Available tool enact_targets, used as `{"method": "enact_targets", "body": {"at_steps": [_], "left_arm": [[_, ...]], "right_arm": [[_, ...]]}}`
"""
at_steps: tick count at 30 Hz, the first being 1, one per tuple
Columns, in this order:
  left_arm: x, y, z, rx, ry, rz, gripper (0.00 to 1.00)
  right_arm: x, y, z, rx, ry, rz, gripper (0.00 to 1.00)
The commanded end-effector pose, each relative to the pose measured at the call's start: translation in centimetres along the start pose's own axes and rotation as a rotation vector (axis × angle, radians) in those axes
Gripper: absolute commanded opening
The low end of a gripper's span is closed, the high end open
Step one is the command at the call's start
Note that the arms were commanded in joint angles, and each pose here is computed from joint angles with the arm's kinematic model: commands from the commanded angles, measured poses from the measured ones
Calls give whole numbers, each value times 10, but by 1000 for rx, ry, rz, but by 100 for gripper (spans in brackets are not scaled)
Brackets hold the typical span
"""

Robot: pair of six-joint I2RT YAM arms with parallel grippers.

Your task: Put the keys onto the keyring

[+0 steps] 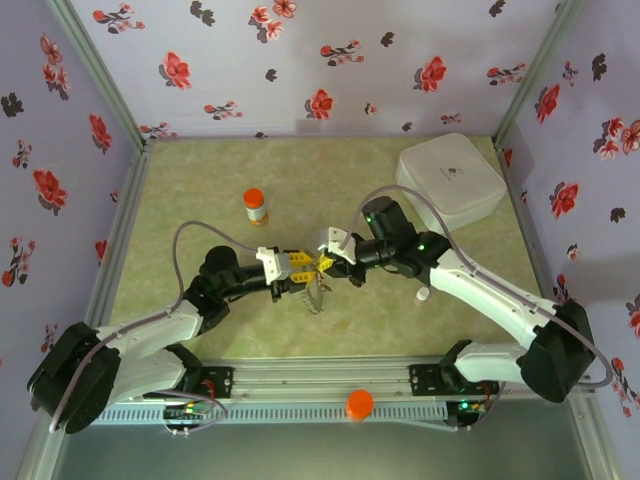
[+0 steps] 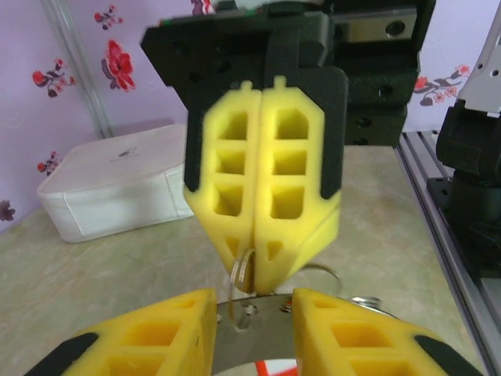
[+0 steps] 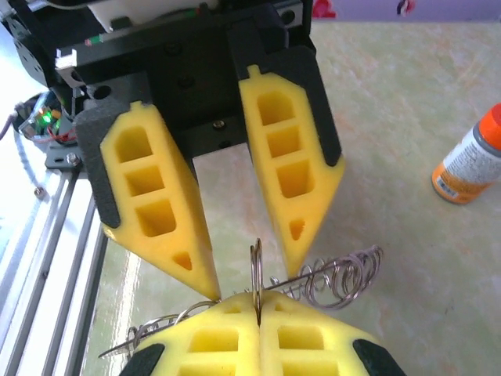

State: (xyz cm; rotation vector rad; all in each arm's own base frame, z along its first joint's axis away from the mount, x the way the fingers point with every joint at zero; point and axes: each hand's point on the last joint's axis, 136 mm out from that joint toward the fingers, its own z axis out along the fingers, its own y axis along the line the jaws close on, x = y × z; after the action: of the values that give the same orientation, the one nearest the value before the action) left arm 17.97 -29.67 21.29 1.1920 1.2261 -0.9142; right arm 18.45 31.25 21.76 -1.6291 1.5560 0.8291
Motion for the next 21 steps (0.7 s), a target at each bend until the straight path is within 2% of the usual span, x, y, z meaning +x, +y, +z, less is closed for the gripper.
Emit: {"method": "enact_targets", "body": {"at_steps": [1, 6, 11, 21], "left_arm": [[-5, 0, 3, -1, 26, 56, 31], [-3, 1, 3, -1, 53, 66, 28], [-2, 3, 3, -7, 63, 66, 25], [-1, 2, 3, -7, 65, 63, 16]], "right_arm": [[-8, -6, -5, 31, 70, -69, 0], [5, -5, 0, 31, 239, -126, 0], [6, -4, 4, 17, 329, -176, 0], [11, 3, 6, -2, 383, -213, 0]]}}
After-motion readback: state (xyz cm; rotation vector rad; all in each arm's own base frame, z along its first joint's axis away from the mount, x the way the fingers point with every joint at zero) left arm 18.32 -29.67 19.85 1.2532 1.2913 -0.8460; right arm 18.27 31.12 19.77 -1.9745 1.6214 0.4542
